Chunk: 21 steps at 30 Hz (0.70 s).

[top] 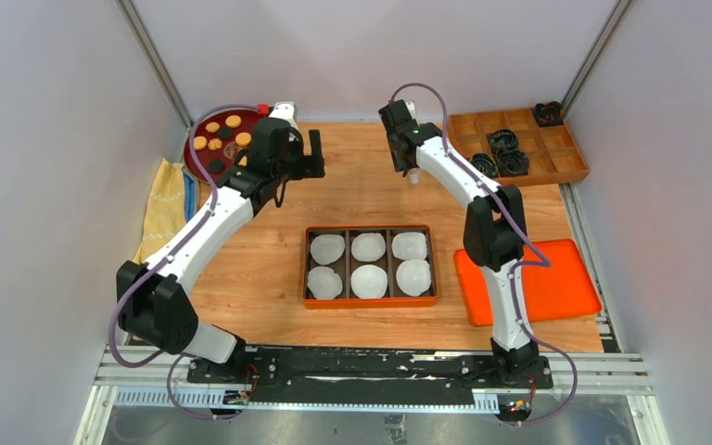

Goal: Pack the cookies

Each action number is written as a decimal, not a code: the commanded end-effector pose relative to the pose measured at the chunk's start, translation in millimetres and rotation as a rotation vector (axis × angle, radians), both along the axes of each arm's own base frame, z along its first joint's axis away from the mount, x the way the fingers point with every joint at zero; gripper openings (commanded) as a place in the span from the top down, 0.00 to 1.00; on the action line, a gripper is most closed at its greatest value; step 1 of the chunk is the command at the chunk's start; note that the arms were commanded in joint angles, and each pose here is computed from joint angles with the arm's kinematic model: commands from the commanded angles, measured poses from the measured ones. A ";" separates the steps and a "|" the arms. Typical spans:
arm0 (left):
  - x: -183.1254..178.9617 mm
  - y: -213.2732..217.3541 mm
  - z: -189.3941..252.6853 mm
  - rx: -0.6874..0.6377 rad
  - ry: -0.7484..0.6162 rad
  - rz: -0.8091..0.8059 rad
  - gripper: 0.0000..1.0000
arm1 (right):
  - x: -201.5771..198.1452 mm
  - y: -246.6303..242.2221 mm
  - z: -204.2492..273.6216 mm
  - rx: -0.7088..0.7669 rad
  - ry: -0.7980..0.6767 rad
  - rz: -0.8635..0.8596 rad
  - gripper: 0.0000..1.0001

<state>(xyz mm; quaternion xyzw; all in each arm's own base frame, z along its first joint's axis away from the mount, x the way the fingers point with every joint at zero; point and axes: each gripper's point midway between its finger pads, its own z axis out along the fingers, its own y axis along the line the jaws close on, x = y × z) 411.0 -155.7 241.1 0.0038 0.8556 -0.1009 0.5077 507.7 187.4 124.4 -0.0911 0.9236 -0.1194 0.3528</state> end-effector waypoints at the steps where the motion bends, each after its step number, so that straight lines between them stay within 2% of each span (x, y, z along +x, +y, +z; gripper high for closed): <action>1: 14.8 3.8 16.6 -0.111 -0.018 -0.002 0.02 | -18.4 -8.9 29.1 0.010 -0.003 0.006 0.48; 6: 37.6 19.0 -6.7 -0.066 0.039 0.052 0.02 | -30.5 -14.5 28.8 0.031 0.022 -0.006 0.48; 12: 81.2 69.5 -56.3 0.181 0.234 0.266 0.07 | -49.0 -16.7 19.6 0.066 0.065 -0.013 0.53; 14: 96.4 77.8 -70.0 0.202 0.282 0.297 0.17 | -53.6 -14.2 22.3 0.087 0.067 -0.001 0.53; 17: 111.4 91.0 -95.1 0.201 0.352 0.347 0.48 | -58.5 -13.6 31.0 0.108 0.057 0.014 0.54; 21: 121.8 110.4 -126.0 0.159 0.421 0.398 0.73 | -62.6 -15.2 45.8 0.123 0.025 0.029 0.54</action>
